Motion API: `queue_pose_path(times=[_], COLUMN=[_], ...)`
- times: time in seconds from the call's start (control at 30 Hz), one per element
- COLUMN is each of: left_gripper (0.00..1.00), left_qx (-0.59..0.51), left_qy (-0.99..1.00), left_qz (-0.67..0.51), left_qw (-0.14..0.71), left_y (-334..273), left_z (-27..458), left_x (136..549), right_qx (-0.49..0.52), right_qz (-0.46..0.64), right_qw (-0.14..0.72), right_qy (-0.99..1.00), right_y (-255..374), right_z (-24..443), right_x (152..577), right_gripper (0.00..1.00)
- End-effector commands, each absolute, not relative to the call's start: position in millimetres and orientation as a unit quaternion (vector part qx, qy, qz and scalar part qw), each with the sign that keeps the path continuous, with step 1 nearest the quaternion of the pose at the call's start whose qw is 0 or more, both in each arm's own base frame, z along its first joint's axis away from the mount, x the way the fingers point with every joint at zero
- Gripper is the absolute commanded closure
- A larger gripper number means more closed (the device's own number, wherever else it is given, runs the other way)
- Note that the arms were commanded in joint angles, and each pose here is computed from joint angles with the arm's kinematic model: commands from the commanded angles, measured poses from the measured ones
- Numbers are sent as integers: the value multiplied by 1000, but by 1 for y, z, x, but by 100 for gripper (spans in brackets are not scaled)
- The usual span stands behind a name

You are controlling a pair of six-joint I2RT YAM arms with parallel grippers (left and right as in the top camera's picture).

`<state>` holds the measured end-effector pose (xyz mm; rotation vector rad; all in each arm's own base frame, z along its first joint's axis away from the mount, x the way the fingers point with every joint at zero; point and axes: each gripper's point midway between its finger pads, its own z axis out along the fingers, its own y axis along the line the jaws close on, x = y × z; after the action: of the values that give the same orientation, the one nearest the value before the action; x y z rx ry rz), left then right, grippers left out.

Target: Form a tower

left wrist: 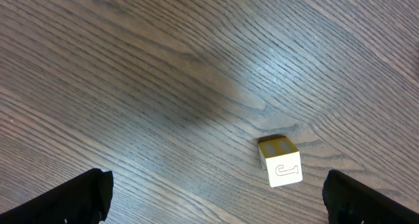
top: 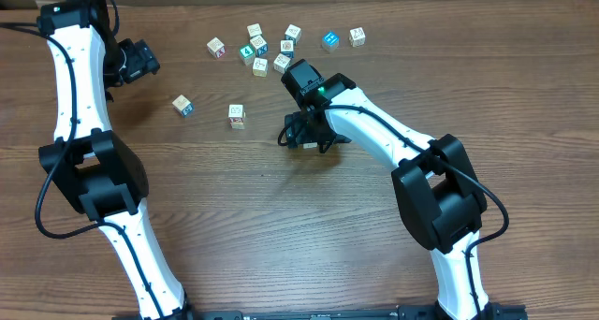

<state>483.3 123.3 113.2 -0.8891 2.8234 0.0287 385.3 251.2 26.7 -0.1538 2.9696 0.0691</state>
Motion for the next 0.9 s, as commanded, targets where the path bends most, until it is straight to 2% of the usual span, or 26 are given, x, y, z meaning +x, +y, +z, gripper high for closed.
queue_pose_path(times=[0.0, 0.2, 0.37, 0.43, 0.67, 0.87], left_gripper=[1, 0, 1, 1, 1, 0], left_qx=[-309, -309, -309, -309, -309, -309], left_qy=[945, 945, 945, 945, 945, 945], left_qz=[8, 8, 8, 8, 8, 8], left_qw=[110, 110, 110, 110, 110, 110], left_y=[124, 124, 124, 124, 124, 124], left_z=[128, 128, 128, 128, 128, 128], left_x=[486, 486, 486, 486, 486, 486], right_qx=[-48, -48, -49, -49, -50, -50], right_qz=[39, 36, 34, 33, 32, 39], right_qw=[109, 105, 100, 99, 97, 109], right_qy=[992, 993, 993, 993, 994, 992], right_y=[256, 254, 253, 253, 253, 257], right_z=[49, 48, 47, 47, 47, 49], right_x=[395, 393, 391, 390, 388, 394], right_gripper=[18, 24, 23, 19, 21, 33])
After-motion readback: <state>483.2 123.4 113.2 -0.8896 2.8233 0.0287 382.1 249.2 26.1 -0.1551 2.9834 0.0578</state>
